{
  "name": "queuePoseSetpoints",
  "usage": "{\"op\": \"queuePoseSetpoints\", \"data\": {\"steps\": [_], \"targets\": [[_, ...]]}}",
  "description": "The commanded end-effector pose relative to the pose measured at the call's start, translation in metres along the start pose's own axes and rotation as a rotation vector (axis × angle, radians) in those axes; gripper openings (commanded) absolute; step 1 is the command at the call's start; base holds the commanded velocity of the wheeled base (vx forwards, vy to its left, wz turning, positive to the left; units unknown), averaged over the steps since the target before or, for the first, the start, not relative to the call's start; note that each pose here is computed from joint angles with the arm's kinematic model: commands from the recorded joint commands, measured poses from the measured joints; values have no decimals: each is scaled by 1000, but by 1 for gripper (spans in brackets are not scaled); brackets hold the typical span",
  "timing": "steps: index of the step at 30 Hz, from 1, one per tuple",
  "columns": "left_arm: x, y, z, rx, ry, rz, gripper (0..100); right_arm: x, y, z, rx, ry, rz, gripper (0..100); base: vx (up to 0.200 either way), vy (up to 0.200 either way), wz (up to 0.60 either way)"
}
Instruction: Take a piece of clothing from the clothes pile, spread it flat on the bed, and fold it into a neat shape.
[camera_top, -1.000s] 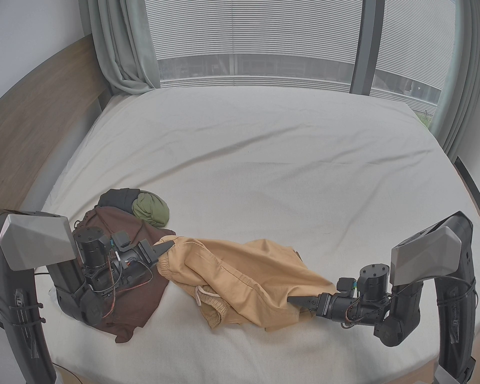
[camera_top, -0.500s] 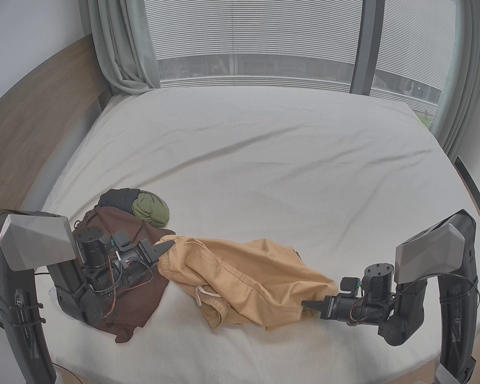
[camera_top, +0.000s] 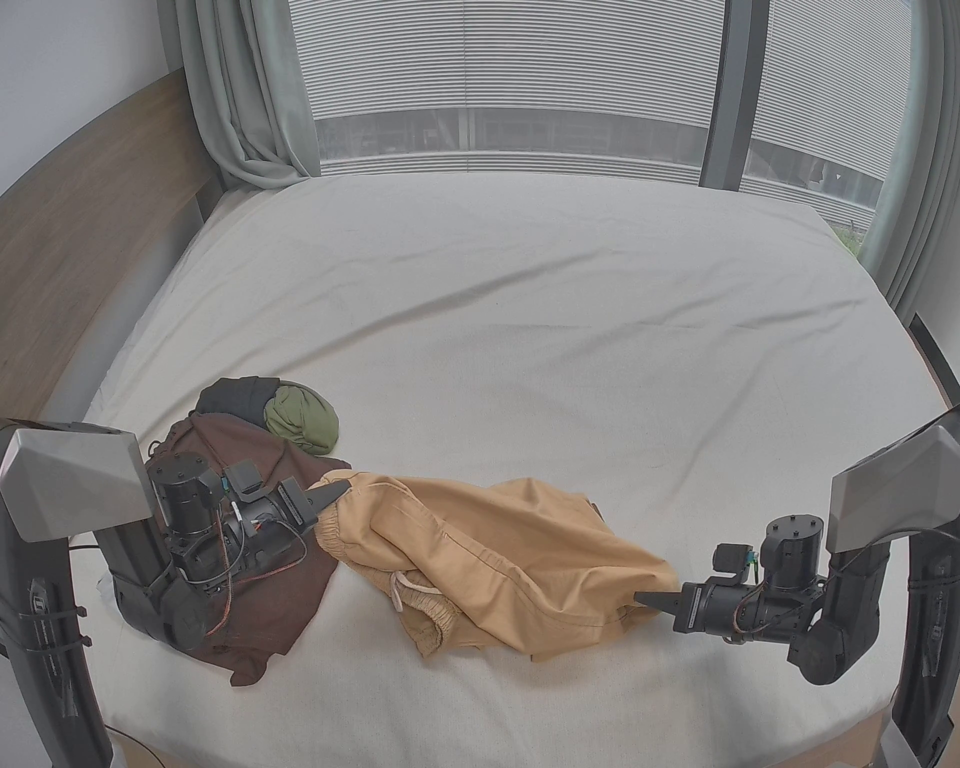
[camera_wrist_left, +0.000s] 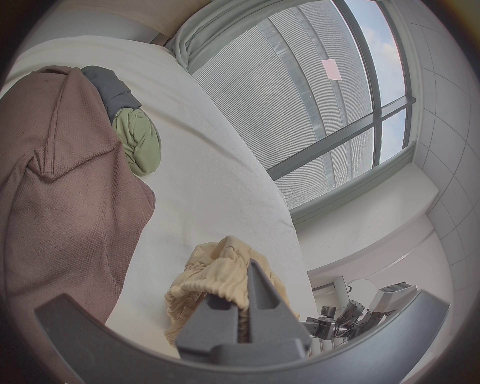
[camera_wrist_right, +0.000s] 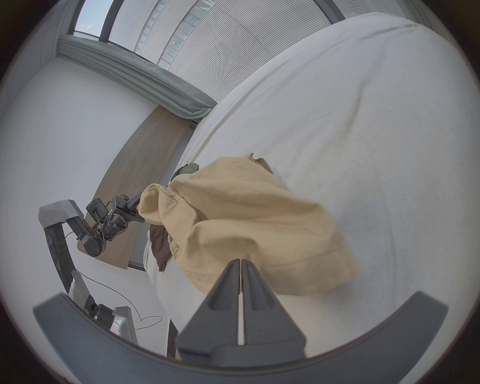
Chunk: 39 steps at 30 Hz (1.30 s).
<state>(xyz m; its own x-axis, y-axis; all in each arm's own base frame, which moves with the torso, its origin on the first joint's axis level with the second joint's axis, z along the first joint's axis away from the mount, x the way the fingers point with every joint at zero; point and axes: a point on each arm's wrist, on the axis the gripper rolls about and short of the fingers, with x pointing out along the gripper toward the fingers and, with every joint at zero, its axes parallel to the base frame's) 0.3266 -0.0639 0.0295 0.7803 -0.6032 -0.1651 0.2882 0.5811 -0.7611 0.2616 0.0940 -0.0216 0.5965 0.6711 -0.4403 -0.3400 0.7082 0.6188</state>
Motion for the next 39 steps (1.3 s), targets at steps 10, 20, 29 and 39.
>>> {"op": "queuePoseSetpoints", "data": {"steps": [10,20,29,39], "targets": [[0,0,0,0,-1,0,0,-13,2,-17,-30,71,-23,0,0,0,0],[0,0,0,-1,1,0,0,3,-13,-24,-50,93,-47,100,0,0,0],[1,0,-1,-3,3,0,0,29,-19,-10,-93,17,-36,100,0,0,0],[1,0,-1,-2,4,-2,0,30,-16,-6,-99,-1,-32,0,0,0,0]]}}
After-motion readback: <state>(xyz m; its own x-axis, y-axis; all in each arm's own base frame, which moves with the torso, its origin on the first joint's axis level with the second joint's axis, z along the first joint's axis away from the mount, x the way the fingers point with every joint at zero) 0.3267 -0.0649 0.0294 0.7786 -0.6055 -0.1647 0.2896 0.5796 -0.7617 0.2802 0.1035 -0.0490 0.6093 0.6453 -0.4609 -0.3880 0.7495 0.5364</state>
